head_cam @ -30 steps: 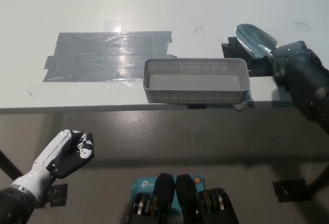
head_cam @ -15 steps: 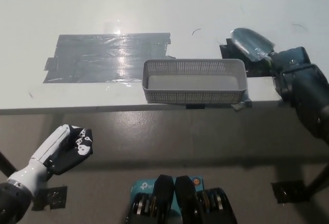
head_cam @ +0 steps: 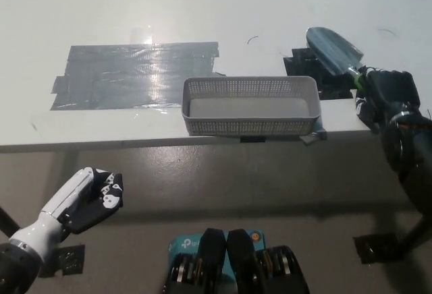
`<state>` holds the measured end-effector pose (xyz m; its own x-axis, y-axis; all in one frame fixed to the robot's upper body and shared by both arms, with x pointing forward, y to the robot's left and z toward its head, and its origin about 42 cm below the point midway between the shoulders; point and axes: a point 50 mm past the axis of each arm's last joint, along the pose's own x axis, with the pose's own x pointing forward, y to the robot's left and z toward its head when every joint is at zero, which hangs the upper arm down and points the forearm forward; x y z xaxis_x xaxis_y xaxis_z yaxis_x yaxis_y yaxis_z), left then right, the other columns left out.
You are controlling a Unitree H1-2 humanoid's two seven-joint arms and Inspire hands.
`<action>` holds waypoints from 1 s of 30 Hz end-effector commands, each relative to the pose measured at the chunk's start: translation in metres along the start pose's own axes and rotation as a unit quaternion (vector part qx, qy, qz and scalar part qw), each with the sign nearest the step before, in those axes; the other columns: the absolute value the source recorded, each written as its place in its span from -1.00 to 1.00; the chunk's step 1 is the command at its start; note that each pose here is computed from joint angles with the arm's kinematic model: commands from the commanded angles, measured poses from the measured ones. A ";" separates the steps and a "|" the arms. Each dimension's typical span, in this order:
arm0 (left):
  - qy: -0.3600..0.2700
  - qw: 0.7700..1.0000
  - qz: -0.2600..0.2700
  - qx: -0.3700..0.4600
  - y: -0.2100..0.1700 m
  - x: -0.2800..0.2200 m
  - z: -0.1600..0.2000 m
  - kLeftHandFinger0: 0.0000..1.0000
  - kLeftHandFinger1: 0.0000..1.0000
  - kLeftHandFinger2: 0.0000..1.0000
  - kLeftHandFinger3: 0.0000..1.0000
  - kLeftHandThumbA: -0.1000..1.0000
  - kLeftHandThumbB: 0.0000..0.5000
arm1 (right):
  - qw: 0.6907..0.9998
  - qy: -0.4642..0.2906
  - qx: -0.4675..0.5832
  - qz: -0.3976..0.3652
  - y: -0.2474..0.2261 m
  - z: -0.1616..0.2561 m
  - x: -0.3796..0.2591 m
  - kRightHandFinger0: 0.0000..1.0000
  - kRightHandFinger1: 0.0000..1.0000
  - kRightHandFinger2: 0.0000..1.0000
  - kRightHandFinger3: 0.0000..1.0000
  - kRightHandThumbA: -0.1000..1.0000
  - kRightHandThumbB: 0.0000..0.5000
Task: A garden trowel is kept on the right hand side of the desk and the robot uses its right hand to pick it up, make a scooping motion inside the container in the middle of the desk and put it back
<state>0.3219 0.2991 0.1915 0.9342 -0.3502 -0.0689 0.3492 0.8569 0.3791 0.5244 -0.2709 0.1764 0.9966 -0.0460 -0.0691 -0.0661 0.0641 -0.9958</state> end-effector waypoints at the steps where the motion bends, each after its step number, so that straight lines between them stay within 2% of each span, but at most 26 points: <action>1: -0.026 0.999 -0.005 0.019 0.012 -0.004 0.010 -1.00 -1.00 -1.00 -1.00 -0.85 1.00 | 1.000 -0.013 0.024 0.009 0.035 -0.012 -0.015 -1.00 -0.94 -0.55 -0.30 -1.00 -1.00; 2: -0.029 0.999 -0.005 0.019 0.012 -0.003 0.010 -1.00 -1.00 -1.00 -1.00 -0.84 1.00 | 0.999 -0.016 0.029 0.005 0.031 -0.015 -0.014 -1.00 -0.98 -0.61 -0.59 -1.00 -1.00; 3: -0.028 0.999 -0.005 0.020 0.012 -0.005 0.009 -1.00 -1.00 -1.00 -1.00 -0.81 1.00 | 1.000 -0.018 0.024 0.004 0.031 -0.015 -0.014 -1.00 -0.87 -0.45 -0.63 -1.00 -1.00; 4: -0.027 0.999 -0.006 0.021 0.012 -0.005 0.009 -1.00 -1.00 -1.00 -0.99 -0.79 1.00 | 1.000 -0.021 0.019 -0.001 0.029 -0.017 -0.013 -1.00 -0.83 -0.40 -0.70 -1.00 -1.00; 5: -0.028 0.999 -0.008 0.021 0.012 -0.005 0.009 -1.00 -1.00 -1.00 -0.98 -0.78 1.00 | 0.999 -0.028 0.013 -0.010 0.026 -0.020 -0.014 -1.00 -0.89 -0.45 -0.75 -1.00 -1.00; 7: -0.027 0.999 -0.008 0.026 0.013 -0.005 0.010 -1.00 -1.00 -1.00 -0.97 -0.75 1.00 | 0.999 -0.030 0.014 -0.014 0.022 -0.026 -0.012 -1.00 -0.89 -0.37 -0.82 -1.00 -1.00; 10: -0.023 0.999 -0.009 0.025 0.014 -0.004 0.012 -1.00 -1.00 -1.00 -0.96 -0.79 1.00 | 0.999 -0.032 0.018 -0.022 0.014 -0.036 -0.011 -1.00 -0.79 -0.17 -0.80 -1.00 -1.00; 11: -0.023 0.999 -0.010 0.026 0.015 -0.004 0.011 -1.00 -1.00 -1.00 -0.96 -0.79 1.00 | 0.999 -0.039 0.013 -0.032 0.013 -0.038 -0.011 -1.00 -0.72 -0.12 -0.69 -1.00 -1.00; 12: -0.023 0.999 -0.010 0.027 0.015 -0.005 0.011 -1.00 -1.00 -1.00 -0.97 -0.83 1.00 | 0.999 -0.040 0.010 -0.030 0.010 -0.040 -0.010 -1.00 -0.71 -0.12 -0.67 -1.00 -1.00; 13: -0.024 0.999 -0.012 0.027 0.016 -0.005 0.010 -1.00 -1.00 -1.00 -0.97 -0.77 1.00 | 0.998 -0.044 0.009 -0.035 0.003 -0.043 -0.009 -1.00 -0.79 -0.23 -0.78 -1.00 -1.00; 14: -0.023 0.999 -0.013 0.028 0.016 -0.005 0.010 -1.00 -1.00 -1.00 -0.97 -0.76 1.00 | 0.998 -0.046 0.009 -0.036 0.001 -0.045 -0.009 -1.00 -0.79 -0.22 -0.78 -1.00 -1.00; 15: -0.019 0.999 -0.015 0.026 0.016 -0.005 0.011 -1.00 -1.00 -1.00 -0.94 -0.81 1.00 | 0.997 -0.059 -0.015 -0.056 -0.007 -0.048 -0.008 -1.00 -0.93 -0.28 -0.86 -1.00 -1.00; 16: -0.017 0.999 -0.014 0.025 0.017 -0.006 0.012 -1.00 -1.00 -1.00 -0.92 -0.81 1.00 | 0.996 -0.062 -0.015 -0.060 -0.011 -0.047 -0.007 -1.00 -0.91 -0.22 -0.86 -1.00 -1.00; 17: -0.015 0.999 -0.015 0.027 0.017 -0.006 0.012 -1.00 -1.00 -1.00 -0.90 -0.84 1.00 | 0.996 -0.068 -0.020 -0.060 -0.021 -0.050 -0.004 -1.00 -0.73 -0.01 -0.74 -1.00 -1.00; 18: -0.014 0.999 -0.014 0.028 0.018 -0.008 0.012 -1.00 -1.00 -1.00 -0.89 -0.84 1.00 | 0.996 -0.069 -0.018 -0.059 -0.019 -0.048 -0.004 -1.00 -0.73 -0.02 -0.74 -1.00 -1.00; 19: -0.015 0.999 -0.014 0.030 0.017 -0.007 0.013 -1.00 -1.00 -1.00 -0.89 -0.87 1.00 | 0.994 -0.076 -0.035 -0.069 -0.040 -0.052 0.001 -1.00 -0.69 0.03 -0.61 -1.00 -1.00; 21: -0.013 0.999 -0.015 0.033 0.018 -0.008 0.014 -1.00 -1.00 -1.00 -0.88 -0.88 1.00 | 0.993 -0.082 -0.042 -0.073 -0.046 -0.053 0.001 -1.00 -0.69 0.03 -0.60 -1.00 -1.00; 22: -0.010 0.999 -0.014 0.038 0.019 -0.009 0.015 -1.00 -1.00 -1.00 -0.88 -0.83 1.00 | 0.990 -0.094 -0.055 -0.088 -0.062 -0.056 0.004 -1.00 -0.82 -0.11 -0.53 -1.00 -1.00; 23: -0.013 0.999 -0.015 0.040 0.019 -0.009 0.016 -1.00 -1.00 -1.00 -0.88 -0.78 1.00 | 0.987 -0.100 -0.074 -0.105 -0.088 -0.062 0.008 -1.00 -0.95 -0.27 -0.72 -1.00 -1.00; 26: -0.016 0.999 -0.014 0.042 0.021 -0.009 0.016 -1.00 -1.00 -1.00 -0.90 -0.82 1.00 | 0.983 -0.105 -0.093 -0.123 -0.124 -0.065 0.013 -1.00 -0.96 -0.14 -0.85 -1.00 -1.00; 27: -0.015 0.999 -0.015 0.043 0.021 -0.009 0.017 -1.00 -1.00 -1.00 -0.92 -0.83 1.00 | 0.978 -0.110 -0.106 -0.140 -0.147 -0.068 0.015 -1.00 -0.86 0.00 -0.90 -1.00 -0.90; 28: -0.013 0.999 -0.014 0.044 0.022 -0.011 0.017 -1.00 -1.00 -1.00 -0.91 -0.83 1.00 | 0.977 -0.112 -0.109 -0.144 -0.153 -0.067 0.016 -1.00 -0.71 0.16 -0.83 -1.00 -0.95; 29: -0.013 0.999 -0.014 0.044 0.022 -0.011 0.017 -1.00 -1.00 -1.00 -0.90 -0.83 1.00 | 0.977 -0.113 -0.110 -0.143 -0.153 -0.067 0.015 -1.00 -0.62 0.22 -0.70 -1.00 -1.00; 30: -0.011 0.999 -0.016 0.047 0.023 -0.012 0.017 -1.00 -1.00 -1.00 -0.89 -0.83 1.00 | 0.976 -0.112 -0.118 -0.145 -0.160 -0.066 0.016 -1.00 -0.57 0.22 -0.42 -1.00 -1.00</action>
<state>0.3195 0.3100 0.1996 0.9234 -0.3736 -0.0876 0.3741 0.8257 0.4222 0.5318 -0.3483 0.2531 0.9875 0.1255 0.0959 0.1082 -0.0957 -0.9895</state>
